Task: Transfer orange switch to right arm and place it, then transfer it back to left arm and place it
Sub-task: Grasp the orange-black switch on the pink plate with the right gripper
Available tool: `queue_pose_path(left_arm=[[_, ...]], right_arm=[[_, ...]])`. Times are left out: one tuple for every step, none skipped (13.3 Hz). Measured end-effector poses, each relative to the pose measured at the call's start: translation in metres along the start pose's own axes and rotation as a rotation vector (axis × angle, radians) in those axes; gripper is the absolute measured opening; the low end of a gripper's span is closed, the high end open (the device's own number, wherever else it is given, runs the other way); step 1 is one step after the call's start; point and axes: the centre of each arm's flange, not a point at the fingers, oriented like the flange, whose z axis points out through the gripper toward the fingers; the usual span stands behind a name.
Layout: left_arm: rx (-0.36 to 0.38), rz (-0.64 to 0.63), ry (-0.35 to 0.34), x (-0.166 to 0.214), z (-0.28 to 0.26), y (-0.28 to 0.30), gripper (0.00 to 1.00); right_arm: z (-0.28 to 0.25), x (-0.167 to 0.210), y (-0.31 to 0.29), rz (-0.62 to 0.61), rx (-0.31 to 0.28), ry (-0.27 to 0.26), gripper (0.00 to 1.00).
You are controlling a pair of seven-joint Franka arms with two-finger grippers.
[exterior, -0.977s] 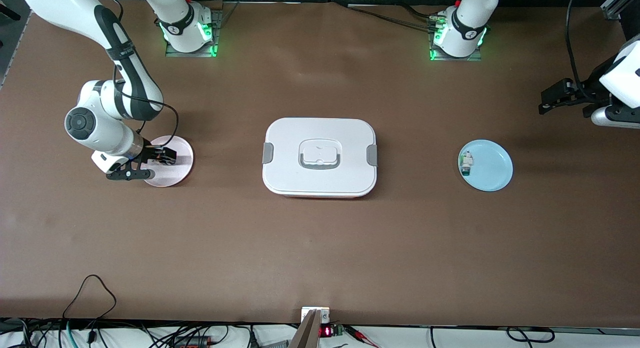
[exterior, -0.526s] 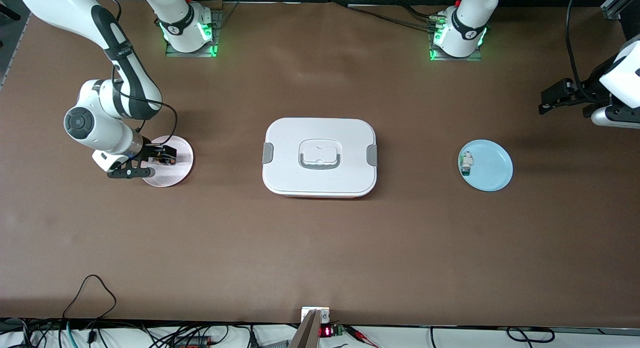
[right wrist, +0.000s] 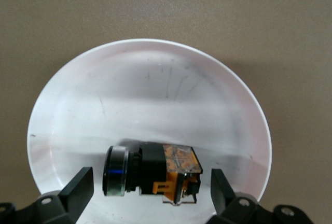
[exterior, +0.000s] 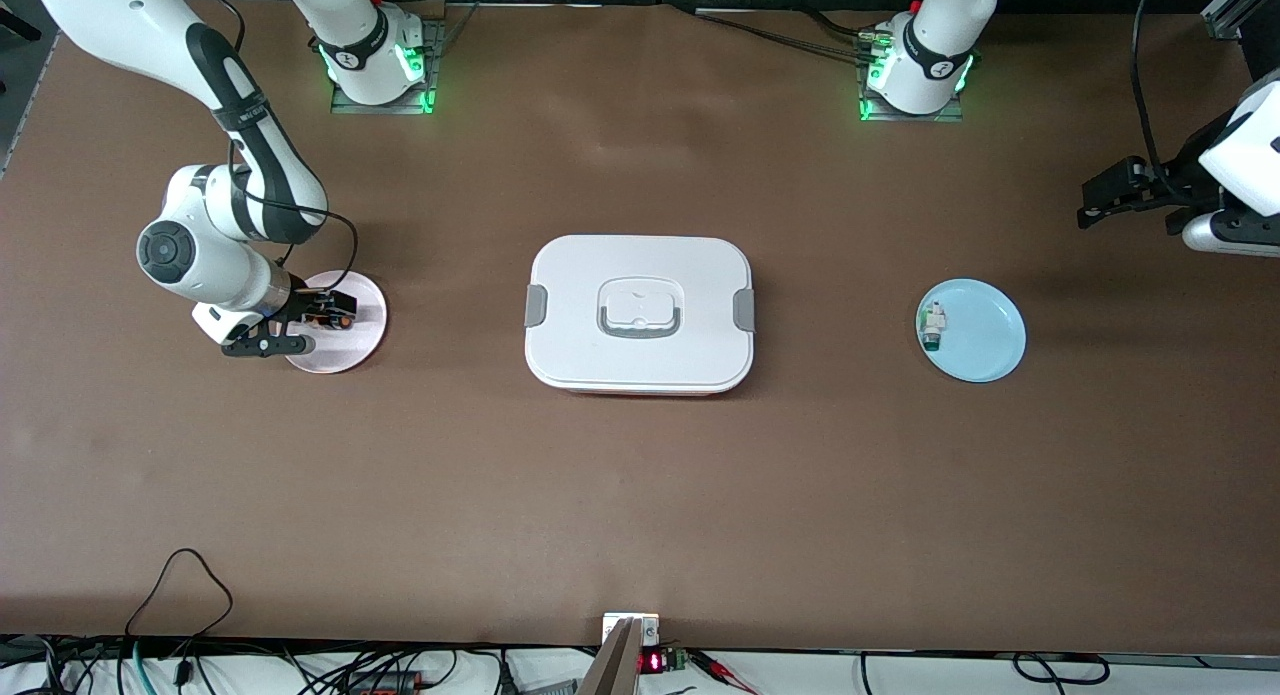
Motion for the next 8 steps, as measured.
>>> queue_pose_path(left_arm=[[0.000, 0.000, 0.000, 0.0000, 0.0000, 0.0000, 1.00], [0.000, 0.000, 0.000, 0.0000, 0.0000, 0.0000, 1.00], [0.000, 0.002, 0.000, 0.0000, 0.0000, 0.0000, 1.00], [0.000, 0.004, 0.000, 0.0000, 0.0000, -0.0001, 1.00], [0.000, 0.006, 0.000, 0.0000, 0.0001, -0.0003, 1.00], [0.000, 0.007, 0.000, 0.0000, 0.0001, -0.0008, 1.00], [0.000, 0.008, 0.000, 0.0001, 0.0002, -0.0011, 1.00], [0.000, 0.008, -0.001, 0.0001, 0.0003, -0.0013, 1.00]], right_arm=[[0.0027, -0.0001, -0.0005, 0.000, 0.007, -0.001, 1.00], [0.0054, 0.0000, -0.0012, -0.001, 0.014, -0.002, 1.00], [0.0080, 0.0000, -0.0015, -0.001, 0.019, -0.003, 1.00], [0.0096, 0.0000, -0.0019, -0.001, 0.021, -0.004, 1.00], [0.0103, 0.0000, -0.0024, -0.002, 0.022, -0.004, 1.00], [0.0103, 0.0001, -0.0027, -0.003, 0.023, -0.004, 1.00], [0.0102, 0.0003, -0.0028, -0.003, 0.023, -0.002, 1.00], [0.0100, 0.0004, -0.0022, 0.004, 0.027, -0.001, 1.00]])
